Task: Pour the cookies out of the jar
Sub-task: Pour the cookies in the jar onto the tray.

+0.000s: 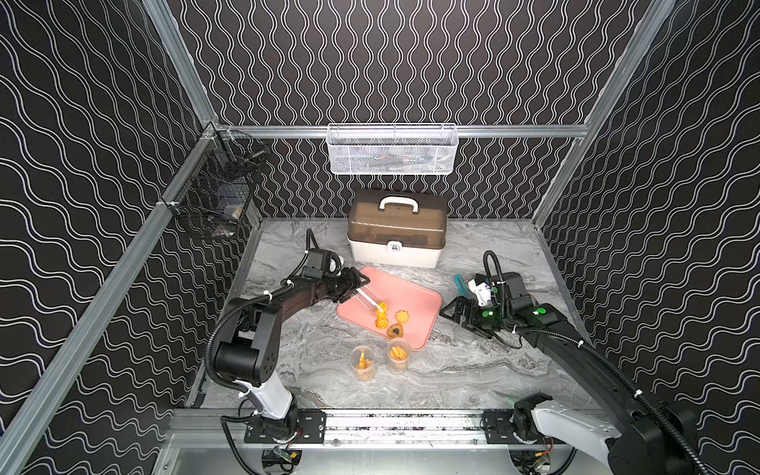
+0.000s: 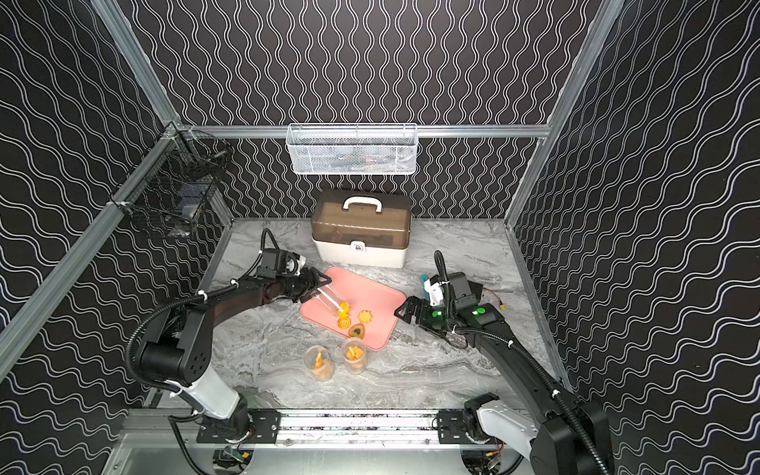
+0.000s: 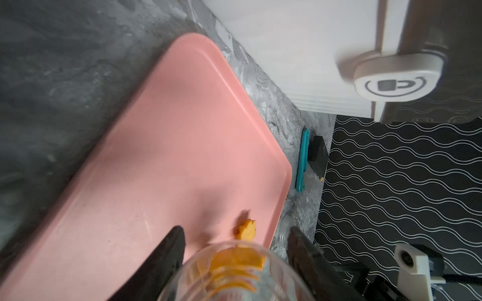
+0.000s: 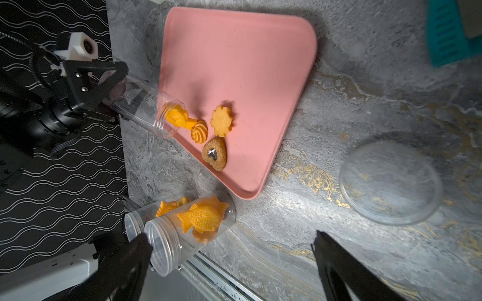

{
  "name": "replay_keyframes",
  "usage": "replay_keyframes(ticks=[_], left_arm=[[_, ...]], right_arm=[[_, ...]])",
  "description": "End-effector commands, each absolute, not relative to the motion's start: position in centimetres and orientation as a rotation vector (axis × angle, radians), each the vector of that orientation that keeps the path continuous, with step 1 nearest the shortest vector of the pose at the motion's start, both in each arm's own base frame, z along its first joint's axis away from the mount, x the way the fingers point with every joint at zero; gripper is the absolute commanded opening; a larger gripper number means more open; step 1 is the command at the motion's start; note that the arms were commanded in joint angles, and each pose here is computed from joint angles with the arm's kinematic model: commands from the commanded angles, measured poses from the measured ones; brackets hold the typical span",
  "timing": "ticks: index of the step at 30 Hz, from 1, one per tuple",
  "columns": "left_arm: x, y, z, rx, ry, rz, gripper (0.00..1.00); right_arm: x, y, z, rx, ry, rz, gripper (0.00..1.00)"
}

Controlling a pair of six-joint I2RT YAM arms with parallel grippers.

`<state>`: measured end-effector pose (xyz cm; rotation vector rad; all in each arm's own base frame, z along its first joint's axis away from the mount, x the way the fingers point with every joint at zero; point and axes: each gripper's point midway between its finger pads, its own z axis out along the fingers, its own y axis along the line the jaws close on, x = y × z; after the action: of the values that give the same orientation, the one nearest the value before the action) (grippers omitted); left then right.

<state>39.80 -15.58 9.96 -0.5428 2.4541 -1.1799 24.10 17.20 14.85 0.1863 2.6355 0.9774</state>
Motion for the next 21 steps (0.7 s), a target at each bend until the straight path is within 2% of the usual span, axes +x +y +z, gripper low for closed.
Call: replay_keyframes(ticks=[1, 12, 21], left_arm=[[40.3, -16.0, 10.6, -0.569, 2.401, -1.283, 0.57], [40.6, -15.1, 11.9, -0.486, 2.423, -1.156, 0.58], [40.4, -15.2, 13.5, -0.448, 2.409, -1.162, 0.58]], right_arm=[[24.3, 17.3, 15.2, 0.179, 2.621, 0.978, 1.0], [24.4, 17.4, 15.1, 0.179, 2.626, 0.981, 1.0], [24.5, 17.5, 15.0, 0.18, 2.629, 0.98, 1.0]])
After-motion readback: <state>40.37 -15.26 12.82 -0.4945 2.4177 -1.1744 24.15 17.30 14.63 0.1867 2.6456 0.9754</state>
